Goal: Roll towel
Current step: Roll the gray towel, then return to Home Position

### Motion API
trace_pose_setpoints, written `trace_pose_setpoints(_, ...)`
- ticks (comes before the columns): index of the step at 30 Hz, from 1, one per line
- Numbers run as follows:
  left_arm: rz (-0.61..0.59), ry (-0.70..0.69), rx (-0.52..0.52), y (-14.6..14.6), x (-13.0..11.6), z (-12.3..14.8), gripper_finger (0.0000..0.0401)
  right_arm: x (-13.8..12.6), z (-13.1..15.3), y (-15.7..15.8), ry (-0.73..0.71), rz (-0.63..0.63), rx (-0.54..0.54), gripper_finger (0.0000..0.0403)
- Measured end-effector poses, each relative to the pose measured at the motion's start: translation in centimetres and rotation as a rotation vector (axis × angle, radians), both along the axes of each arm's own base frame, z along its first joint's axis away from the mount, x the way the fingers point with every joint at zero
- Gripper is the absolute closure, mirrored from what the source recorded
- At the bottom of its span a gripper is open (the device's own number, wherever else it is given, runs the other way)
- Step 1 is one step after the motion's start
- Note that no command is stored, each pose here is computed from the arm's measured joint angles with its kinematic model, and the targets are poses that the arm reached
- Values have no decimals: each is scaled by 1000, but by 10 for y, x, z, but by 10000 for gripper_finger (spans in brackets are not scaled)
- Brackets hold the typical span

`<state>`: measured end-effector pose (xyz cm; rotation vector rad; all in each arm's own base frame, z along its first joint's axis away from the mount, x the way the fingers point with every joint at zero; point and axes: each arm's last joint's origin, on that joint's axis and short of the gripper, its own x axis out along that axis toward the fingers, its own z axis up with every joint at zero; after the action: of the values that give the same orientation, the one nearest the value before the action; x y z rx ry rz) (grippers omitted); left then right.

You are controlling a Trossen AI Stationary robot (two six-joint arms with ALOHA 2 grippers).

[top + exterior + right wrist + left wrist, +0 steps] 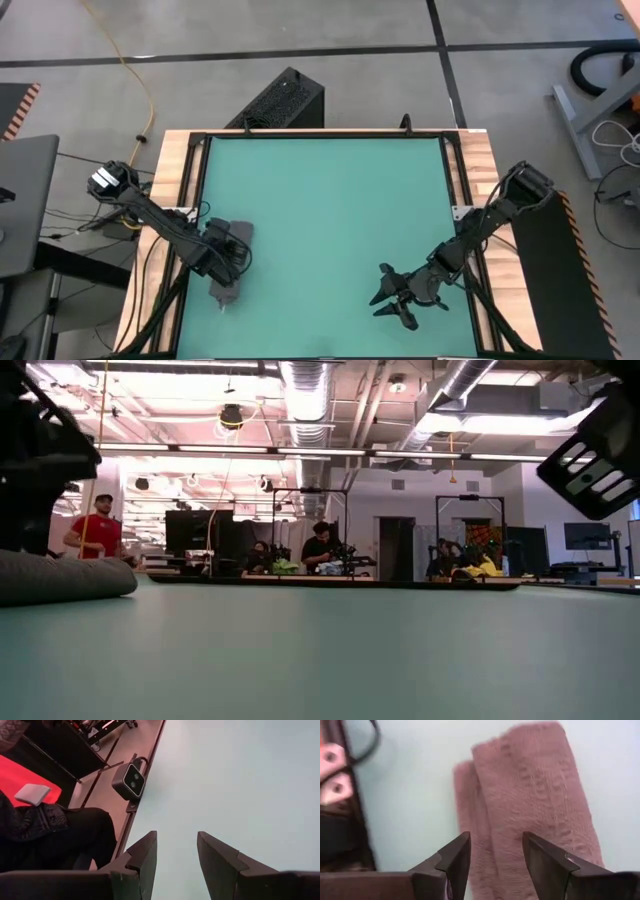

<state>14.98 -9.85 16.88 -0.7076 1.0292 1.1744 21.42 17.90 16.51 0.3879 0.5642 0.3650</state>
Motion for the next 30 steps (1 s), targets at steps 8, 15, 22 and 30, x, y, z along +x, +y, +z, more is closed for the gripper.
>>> trace_pose_setpoints(8,-86,-3,76,-3,9,30,233,12,1,-13,-20,-15,-6,237)
trace_pose_setpoints(15,-194,-152,71,-8,30,23,238,22,7,-24,-86,-27,-5,237)
trace_pose_setpoints(22,-162,-82,52,8,32,5,262,25,8,-28,-93,-44,-4,237)
trace_pose_setpoints(30,-163,-11,49,19,31,2,283,23,16,-30,-182,18,-120,237)
